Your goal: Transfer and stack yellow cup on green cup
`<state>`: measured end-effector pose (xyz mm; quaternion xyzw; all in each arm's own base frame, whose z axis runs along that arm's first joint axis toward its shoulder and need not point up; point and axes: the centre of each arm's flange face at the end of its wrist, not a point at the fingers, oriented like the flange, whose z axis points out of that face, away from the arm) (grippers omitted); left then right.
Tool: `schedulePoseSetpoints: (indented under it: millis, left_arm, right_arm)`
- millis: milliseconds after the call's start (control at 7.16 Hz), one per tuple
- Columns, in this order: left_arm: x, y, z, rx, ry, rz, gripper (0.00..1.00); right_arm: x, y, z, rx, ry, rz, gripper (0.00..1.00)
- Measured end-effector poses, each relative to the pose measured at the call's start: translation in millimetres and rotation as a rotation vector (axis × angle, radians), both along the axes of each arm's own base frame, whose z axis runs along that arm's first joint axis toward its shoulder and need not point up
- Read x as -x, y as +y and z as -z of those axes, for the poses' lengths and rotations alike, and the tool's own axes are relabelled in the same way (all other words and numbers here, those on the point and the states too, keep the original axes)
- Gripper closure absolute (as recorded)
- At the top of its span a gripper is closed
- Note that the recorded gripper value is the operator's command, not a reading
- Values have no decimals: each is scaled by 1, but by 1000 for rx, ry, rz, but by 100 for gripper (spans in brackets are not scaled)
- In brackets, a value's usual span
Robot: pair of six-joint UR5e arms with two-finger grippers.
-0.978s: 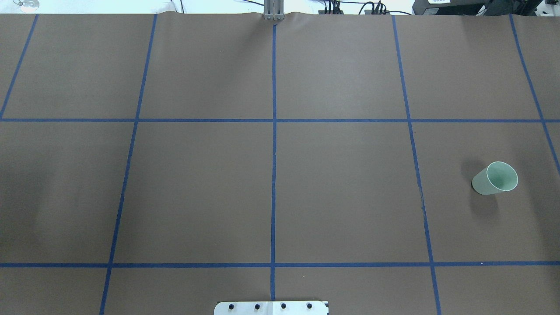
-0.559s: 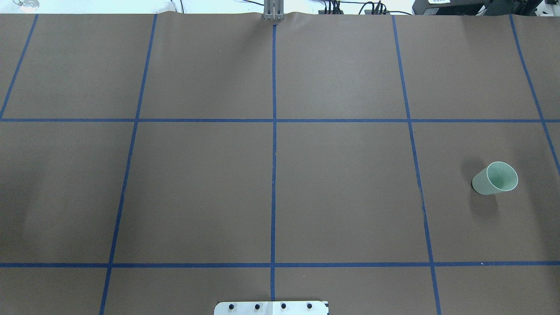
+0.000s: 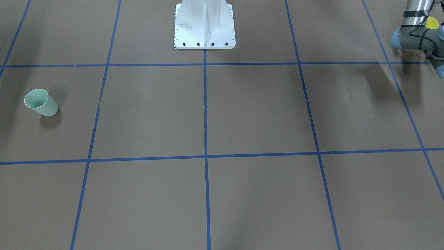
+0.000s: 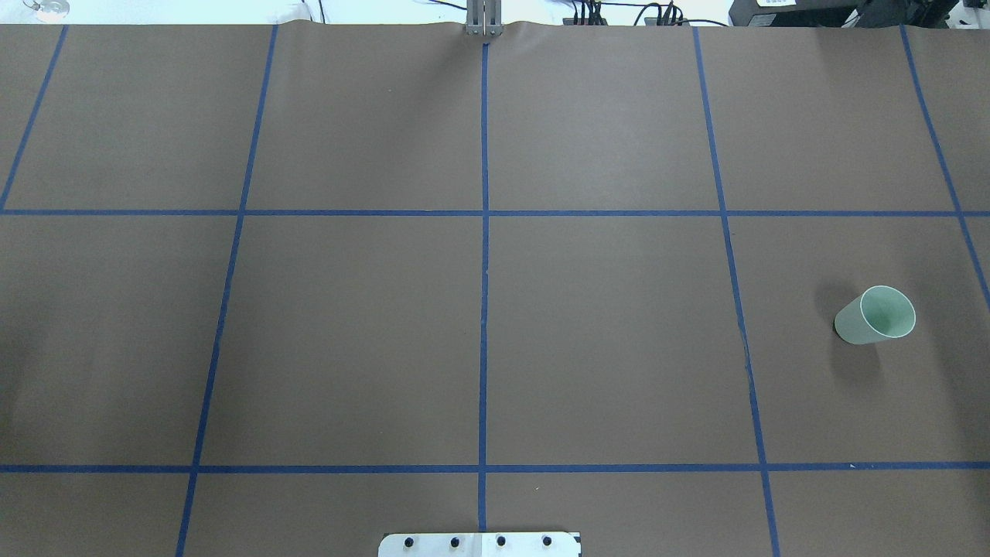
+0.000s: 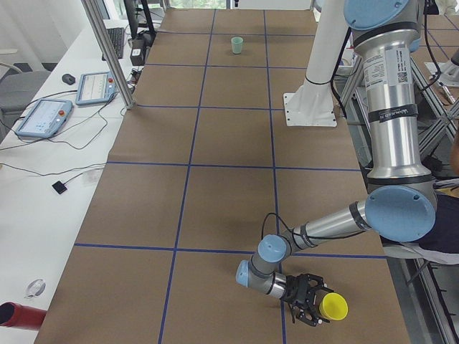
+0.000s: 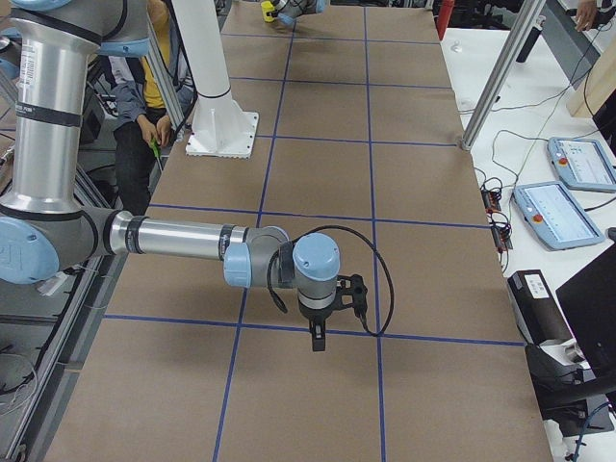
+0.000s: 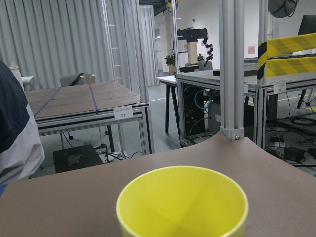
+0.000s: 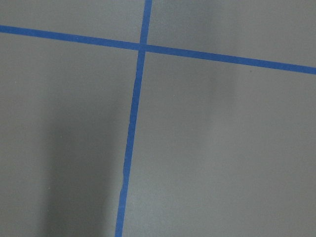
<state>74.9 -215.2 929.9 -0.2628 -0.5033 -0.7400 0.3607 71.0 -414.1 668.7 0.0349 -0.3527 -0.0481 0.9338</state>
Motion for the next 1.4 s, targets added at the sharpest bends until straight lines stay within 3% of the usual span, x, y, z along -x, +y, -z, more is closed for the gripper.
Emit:
schedulePoseSetpoints:
  millis: [559, 838, 978, 1397]
  left_arm:
    - [6, 12, -13, 22, 1, 28, 1]
    - [6, 14, -15, 29, 2, 38, 20]
    - [6, 15, -16, 31, 1, 40, 44]
    - [5, 13, -16, 19, 16, 38, 73]
  right_arm:
    - [2, -1, 1, -1, 1, 3, 0]
    - [2, -1, 1, -1, 1, 5, 0]
    - [3, -1, 1, -1, 1, 6, 0]
    - [3, -1, 0, -1, 2, 6, 0]
